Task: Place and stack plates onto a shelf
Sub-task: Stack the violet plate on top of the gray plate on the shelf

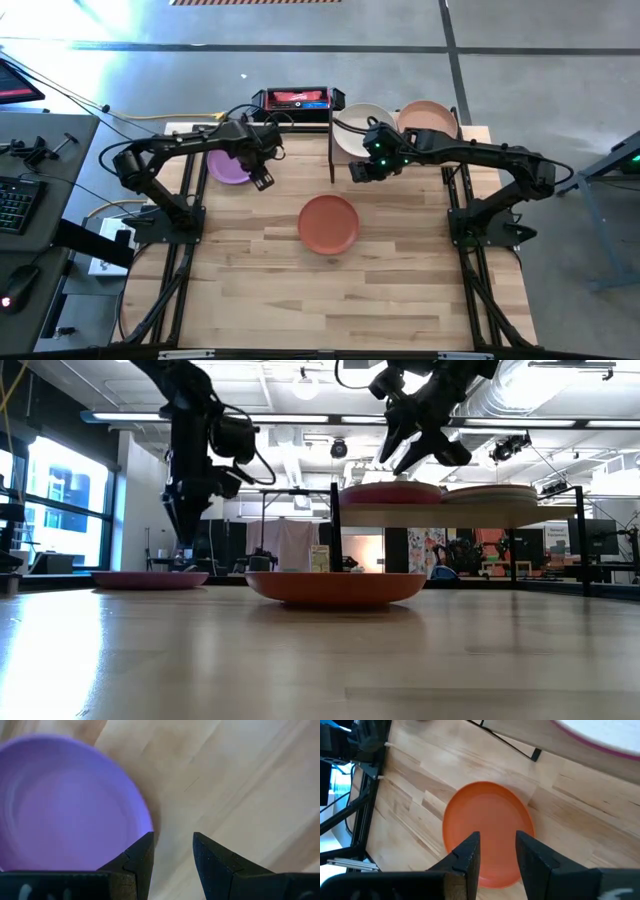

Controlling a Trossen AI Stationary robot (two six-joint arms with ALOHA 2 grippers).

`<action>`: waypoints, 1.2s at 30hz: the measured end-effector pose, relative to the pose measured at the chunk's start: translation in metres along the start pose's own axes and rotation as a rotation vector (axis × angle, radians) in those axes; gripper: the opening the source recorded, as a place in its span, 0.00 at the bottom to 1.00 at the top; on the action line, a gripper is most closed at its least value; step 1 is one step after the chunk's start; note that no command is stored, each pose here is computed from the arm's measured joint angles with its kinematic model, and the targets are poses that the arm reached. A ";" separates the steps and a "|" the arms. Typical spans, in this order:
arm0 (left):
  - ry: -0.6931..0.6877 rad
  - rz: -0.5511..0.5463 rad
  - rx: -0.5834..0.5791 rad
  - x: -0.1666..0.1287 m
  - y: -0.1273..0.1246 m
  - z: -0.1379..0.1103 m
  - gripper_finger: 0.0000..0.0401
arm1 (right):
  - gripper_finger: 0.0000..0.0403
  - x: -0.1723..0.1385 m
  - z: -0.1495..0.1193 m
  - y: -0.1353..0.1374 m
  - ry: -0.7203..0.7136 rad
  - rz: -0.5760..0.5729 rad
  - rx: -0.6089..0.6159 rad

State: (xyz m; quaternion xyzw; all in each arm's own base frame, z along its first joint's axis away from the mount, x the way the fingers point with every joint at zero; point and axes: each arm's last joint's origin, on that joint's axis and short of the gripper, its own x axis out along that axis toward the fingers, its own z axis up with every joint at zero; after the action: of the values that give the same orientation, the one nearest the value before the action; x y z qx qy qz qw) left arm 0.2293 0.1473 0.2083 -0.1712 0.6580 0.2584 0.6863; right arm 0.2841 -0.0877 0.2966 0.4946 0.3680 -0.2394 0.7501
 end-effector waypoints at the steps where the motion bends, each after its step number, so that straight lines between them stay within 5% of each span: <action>1: 0.007 0.006 -0.013 0.003 0.000 -0.002 0.32 | 0.26 0.000 0.000 0.000 0.000 0.000 0.000; 13: 0.006 0.042 -0.050 0.037 -0.002 -0.017 0.32 | 0.26 0.000 0.000 0.000 -0.001 0.000 0.000; 21: 0.010 0.189 -0.069 0.051 0.001 -0.027 0.32 | 0.26 0.000 0.000 0.000 -0.003 -0.002 0.000; 36: 0.051 0.167 -0.044 0.067 -0.001 -0.029 0.32 | 0.26 0.000 0.000 0.000 -0.010 -0.007 0.000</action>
State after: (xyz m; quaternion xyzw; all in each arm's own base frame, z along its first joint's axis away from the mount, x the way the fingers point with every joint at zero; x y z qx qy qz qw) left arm 0.2059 0.1383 0.1400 -0.1373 0.6815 0.3249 0.6412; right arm 0.2840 -0.0881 0.2967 0.4919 0.3661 -0.2446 0.7511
